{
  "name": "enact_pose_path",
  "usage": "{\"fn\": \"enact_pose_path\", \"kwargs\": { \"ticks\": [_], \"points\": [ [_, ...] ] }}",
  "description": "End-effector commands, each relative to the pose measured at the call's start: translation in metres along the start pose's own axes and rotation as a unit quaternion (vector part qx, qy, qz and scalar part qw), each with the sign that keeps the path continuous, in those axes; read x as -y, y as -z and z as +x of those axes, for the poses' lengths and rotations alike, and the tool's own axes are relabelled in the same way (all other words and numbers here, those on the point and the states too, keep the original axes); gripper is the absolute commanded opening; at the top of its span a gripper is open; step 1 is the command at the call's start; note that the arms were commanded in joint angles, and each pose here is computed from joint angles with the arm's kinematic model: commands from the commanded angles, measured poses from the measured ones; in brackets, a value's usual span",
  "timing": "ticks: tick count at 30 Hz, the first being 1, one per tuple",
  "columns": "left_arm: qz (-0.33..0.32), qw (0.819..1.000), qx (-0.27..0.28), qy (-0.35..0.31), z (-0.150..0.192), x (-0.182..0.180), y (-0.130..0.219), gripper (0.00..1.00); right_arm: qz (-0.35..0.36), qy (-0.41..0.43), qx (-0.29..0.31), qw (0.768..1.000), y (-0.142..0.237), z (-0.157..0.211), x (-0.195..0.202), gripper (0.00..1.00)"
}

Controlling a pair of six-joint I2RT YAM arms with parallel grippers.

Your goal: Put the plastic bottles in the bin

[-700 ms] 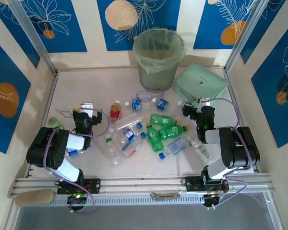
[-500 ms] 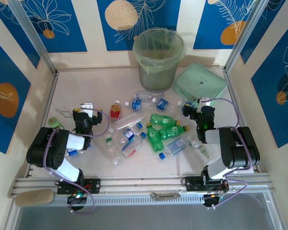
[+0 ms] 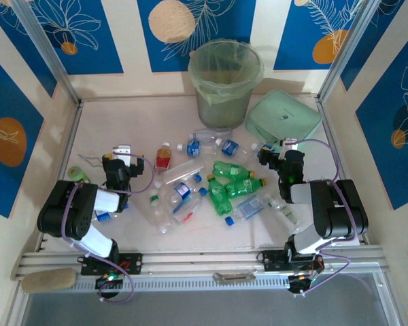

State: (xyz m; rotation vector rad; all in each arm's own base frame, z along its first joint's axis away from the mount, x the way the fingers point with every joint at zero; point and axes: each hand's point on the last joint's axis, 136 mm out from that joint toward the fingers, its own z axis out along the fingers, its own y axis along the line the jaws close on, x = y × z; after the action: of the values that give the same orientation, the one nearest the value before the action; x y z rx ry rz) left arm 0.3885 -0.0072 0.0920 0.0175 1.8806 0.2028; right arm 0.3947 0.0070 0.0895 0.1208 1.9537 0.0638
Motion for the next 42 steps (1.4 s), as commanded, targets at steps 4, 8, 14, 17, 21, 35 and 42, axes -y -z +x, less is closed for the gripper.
{"fn": "enact_pose_path", "kwargs": {
  "ticks": [4,8,14,17,21,35,42],
  "points": [
    [0.001,1.0,0.001,0.017,-0.004,-0.004,-0.005,1.0,-0.001,0.005,0.01,1.0,0.0,-0.005,0.0,0.99],
    [0.002,1.0,0.001,0.017,-0.004,-0.003,-0.004,1.0,-0.001,0.007,0.012,1.0,0.001,-0.005,0.0,0.99],
    [-0.004,1.0,-0.007,0.005,-0.018,-0.004,-0.002,1.0,0.008,0.041,0.014,0.999,0.01,-0.025,-0.013,0.99],
    [-0.008,0.999,-0.03,-0.006,-0.039,-0.006,0.002,1.0,0.019,0.046,0.012,0.999,0.022,-0.053,-0.018,0.98],
    [-0.004,0.999,-0.006,0.047,-0.08,-0.008,0.005,1.0,0.015,0.008,-0.037,0.999,0.032,-0.073,-0.025,0.98],
    [0.28,0.941,-0.083,0.169,-0.109,0.122,0.056,1.0,0.066,-0.06,-0.42,0.903,0.15,-0.004,-0.041,0.87],
    [0.322,0.929,-0.109,0.145,-0.098,0.166,0.069,1.0,0.123,-0.14,-0.489,0.852,0.186,0.038,-0.028,0.87]
  ]
}}
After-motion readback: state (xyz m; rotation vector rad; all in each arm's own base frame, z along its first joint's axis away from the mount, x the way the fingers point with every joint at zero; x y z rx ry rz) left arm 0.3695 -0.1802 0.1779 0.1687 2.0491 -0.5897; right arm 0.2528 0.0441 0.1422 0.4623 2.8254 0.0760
